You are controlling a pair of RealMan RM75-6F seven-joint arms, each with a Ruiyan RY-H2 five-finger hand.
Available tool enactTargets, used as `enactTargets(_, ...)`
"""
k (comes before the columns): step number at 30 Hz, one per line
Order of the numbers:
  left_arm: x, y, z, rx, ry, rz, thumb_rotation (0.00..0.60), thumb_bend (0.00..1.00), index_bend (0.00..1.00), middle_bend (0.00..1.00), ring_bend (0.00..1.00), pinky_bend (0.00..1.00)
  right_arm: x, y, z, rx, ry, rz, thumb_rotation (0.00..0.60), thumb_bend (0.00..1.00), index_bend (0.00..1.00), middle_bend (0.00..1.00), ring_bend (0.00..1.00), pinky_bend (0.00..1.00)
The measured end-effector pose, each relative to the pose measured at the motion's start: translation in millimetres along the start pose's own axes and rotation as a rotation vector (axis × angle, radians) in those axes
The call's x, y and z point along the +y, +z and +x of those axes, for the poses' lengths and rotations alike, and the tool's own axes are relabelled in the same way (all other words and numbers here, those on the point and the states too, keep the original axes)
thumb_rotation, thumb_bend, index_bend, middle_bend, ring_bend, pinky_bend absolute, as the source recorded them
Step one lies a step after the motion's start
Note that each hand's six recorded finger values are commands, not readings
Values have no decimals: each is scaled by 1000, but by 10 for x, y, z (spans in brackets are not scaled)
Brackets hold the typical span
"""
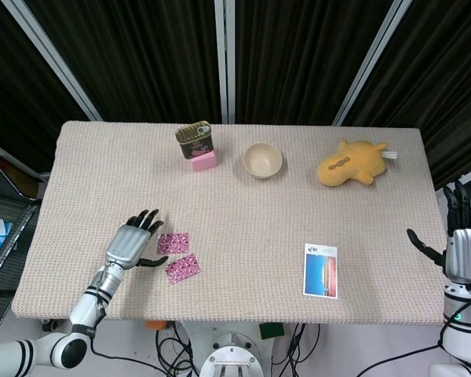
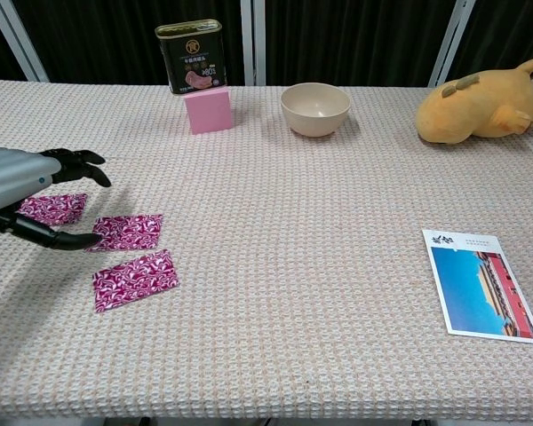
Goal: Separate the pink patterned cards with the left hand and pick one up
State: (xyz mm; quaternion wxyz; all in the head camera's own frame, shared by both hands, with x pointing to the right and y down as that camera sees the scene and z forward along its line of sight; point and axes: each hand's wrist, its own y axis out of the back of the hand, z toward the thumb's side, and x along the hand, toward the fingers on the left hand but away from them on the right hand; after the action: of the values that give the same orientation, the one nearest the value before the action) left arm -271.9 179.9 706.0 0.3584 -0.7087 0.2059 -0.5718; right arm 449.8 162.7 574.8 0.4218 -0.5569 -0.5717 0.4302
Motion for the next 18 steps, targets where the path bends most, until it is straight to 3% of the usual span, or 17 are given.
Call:
enactTargets(5,-24,66,55,-15,15,60,213,144,209,0,0,170,-30,3,5,-1,7,-1,600,366,0,0,0,0)
enactTargets(18,-136,94,189,19,24,136,294,174,240,0,0,168,-24,-34,8,-11,9,3,600,430,0,0,0,0)
